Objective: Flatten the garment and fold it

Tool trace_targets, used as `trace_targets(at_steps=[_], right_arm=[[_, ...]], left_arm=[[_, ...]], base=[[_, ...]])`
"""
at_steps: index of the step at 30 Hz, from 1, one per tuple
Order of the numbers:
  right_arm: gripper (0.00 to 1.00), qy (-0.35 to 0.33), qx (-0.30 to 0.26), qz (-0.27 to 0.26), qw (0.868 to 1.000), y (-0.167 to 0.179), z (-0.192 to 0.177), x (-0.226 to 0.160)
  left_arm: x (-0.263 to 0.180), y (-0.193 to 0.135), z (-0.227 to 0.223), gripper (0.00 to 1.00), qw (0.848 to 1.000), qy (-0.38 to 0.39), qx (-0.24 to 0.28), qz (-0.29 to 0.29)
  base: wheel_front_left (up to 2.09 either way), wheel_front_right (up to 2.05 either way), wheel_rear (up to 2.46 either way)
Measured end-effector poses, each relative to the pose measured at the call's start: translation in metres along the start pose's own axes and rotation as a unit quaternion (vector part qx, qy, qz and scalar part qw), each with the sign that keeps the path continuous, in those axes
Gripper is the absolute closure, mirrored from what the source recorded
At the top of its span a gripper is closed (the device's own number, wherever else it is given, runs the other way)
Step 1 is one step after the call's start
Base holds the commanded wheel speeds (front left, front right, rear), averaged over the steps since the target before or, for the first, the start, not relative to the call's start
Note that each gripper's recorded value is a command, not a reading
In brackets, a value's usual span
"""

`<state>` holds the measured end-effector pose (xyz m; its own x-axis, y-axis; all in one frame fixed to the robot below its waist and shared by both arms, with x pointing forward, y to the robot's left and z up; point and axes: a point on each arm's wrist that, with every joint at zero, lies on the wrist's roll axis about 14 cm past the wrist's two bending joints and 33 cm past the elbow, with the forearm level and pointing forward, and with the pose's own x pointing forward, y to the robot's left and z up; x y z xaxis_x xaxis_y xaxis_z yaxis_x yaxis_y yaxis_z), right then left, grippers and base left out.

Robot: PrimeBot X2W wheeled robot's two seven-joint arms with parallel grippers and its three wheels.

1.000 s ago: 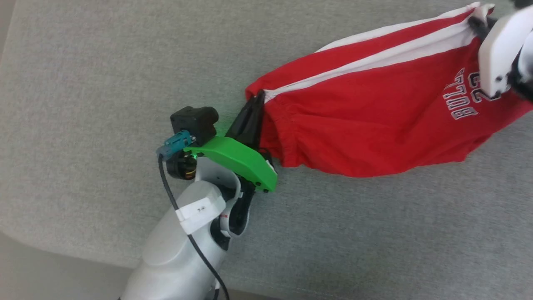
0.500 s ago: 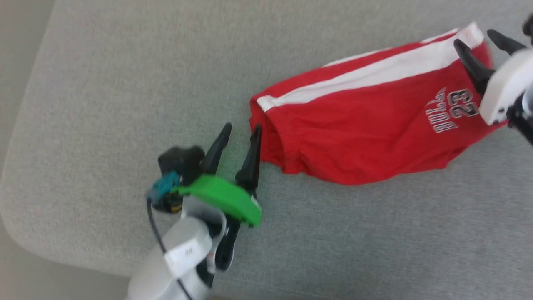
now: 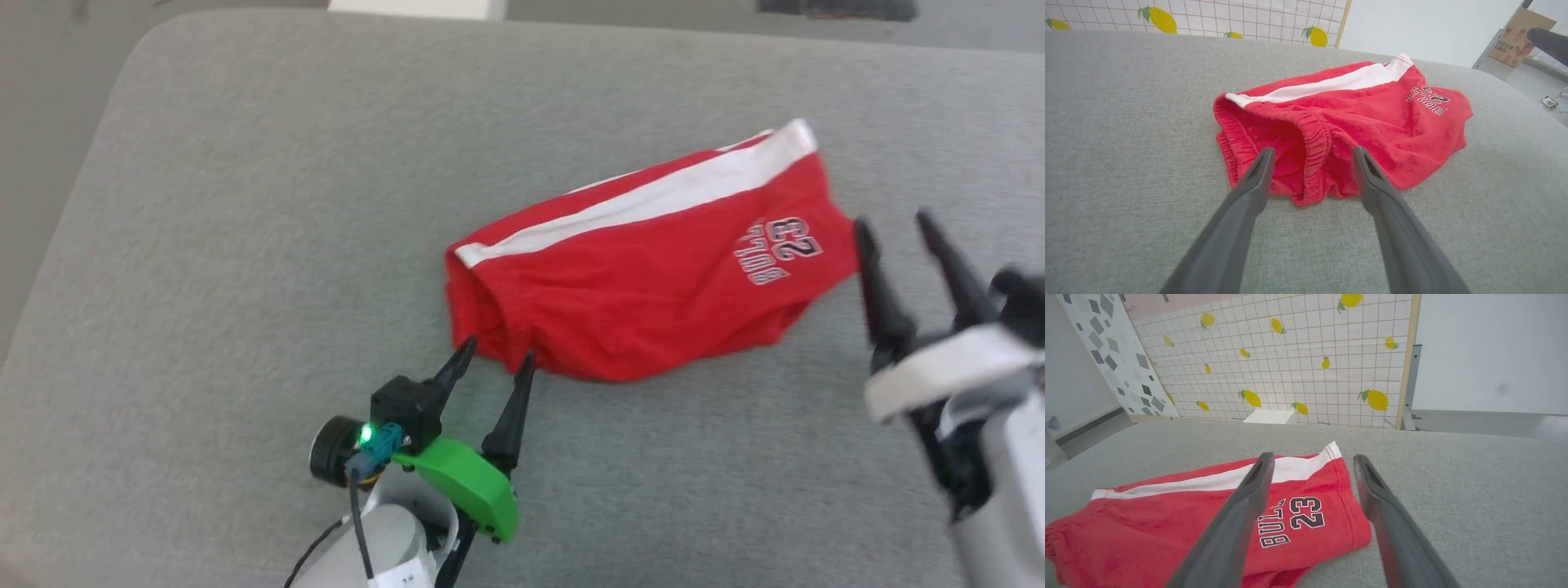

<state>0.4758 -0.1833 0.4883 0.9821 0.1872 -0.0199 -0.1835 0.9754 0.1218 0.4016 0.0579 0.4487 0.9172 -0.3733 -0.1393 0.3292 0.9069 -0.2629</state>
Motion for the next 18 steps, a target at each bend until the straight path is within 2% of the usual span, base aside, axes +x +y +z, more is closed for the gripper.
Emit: trace_targets(at_steps=[8, 16, 17, 18], right_arm=[[0.0, -0.006, 0.029, -0.057, 0.998, -0.001, -0.005, -0.043], [0.0, -0.002, 0.028, -0.08, 0.996, -0.008, -0.005, -0.057], [0.0, -0.002, 0.028, -0.081, 0.996, -0.009, -0.005, -0.057], [0.0, -0.002, 0.029, -0.081, 0.996, -0.009, -0.005, -0.057]], left_arm=[[0.011, 0.01, -0.036, 0.0, 0.996, 0.069, 0.034, 0.035], [0.022, 0.018, -0.057, 0.0, 0.989, 0.13, 0.027, 0.071], [0.023, 0.019, -0.058, 0.22, 0.988, 0.134, 0.023, 0.075], [0.024, 0.019, -0.057, 0.85, 0.988, 0.133, 0.022, 0.077]], base=[[0.0, 0.0, 0.0], [0.0, 0.0, 0.0], [0.0, 0.0, 0.0], [0.0, 0.0, 0.0]])
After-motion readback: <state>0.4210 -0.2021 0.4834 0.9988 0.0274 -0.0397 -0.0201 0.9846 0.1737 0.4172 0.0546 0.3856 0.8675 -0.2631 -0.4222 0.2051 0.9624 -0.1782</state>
